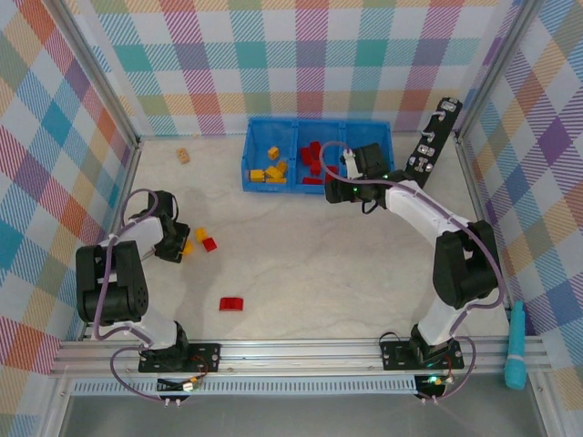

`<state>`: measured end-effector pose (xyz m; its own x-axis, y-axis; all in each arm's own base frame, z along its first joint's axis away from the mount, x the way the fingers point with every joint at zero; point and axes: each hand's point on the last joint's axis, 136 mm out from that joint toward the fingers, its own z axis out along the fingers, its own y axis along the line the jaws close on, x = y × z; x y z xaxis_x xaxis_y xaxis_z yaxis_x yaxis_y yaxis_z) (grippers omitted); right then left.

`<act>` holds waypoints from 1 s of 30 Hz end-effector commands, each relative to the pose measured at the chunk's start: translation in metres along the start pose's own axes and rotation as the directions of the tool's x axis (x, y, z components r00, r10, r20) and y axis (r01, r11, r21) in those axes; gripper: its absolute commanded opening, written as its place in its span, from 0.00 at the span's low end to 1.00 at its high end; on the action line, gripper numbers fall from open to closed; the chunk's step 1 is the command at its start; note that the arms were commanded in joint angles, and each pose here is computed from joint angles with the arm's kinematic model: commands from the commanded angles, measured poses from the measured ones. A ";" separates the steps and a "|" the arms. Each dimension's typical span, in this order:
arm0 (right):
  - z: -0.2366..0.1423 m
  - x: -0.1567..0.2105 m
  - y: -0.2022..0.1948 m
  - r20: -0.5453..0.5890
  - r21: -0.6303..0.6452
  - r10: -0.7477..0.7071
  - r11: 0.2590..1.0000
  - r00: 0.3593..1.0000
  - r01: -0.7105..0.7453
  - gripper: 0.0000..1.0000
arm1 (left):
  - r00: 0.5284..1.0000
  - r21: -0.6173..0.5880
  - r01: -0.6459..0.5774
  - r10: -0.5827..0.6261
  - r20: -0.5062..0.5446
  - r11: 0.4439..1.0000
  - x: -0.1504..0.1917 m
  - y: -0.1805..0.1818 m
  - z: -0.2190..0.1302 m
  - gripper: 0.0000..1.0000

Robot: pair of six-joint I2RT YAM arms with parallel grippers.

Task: Sort the legos into containers by color
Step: Pick up the lego from the middle-left of the table, then place the lego in the container.

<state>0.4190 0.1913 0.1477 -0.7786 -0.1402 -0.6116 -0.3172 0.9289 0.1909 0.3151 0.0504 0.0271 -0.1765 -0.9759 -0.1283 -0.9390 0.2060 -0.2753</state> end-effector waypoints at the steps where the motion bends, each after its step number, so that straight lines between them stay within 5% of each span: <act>1: -0.001 -0.008 0.001 0.006 0.016 -0.040 0.999 0.999 0.040 0.75 | 0.999 0.060 -0.034 0.035 -0.015 0.998 -0.004 -0.018 -0.002 0.40; 10: -0.001 -0.004 0.006 0.017 -0.020 -0.040 0.999 0.999 0.040 0.75 | 0.973 0.338 -0.230 0.207 0.103 0.913 -0.011 -0.119 -0.118 0.34; 17: -0.005 0.003 0.008 0.011 -0.035 -0.028 0.999 1.000 0.028 0.75 | 0.920 0.553 -0.380 0.362 0.148 0.742 0.055 -0.241 -0.167 0.33; 23: -0.015 0.000 0.010 0.038 -0.044 -0.024 0.999 0.999 0.026 0.75 | 0.890 0.653 -0.402 0.441 0.115 0.642 0.122 -0.321 -0.147 0.32; 30: -0.024 0.002 0.011 0.056 -0.046 -0.010 0.999 0.998 0.012 0.75 | 0.888 0.674 -0.360 0.458 0.035 0.646 0.170 -0.366 -0.083 0.32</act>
<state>0.4056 0.1888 0.1571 -0.7569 -0.1460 -0.6370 -0.3413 0.9196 0.1947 0.5887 -0.1819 0.1747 -0.5812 -0.7566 -0.2997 -0.3803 0.5781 -0.7219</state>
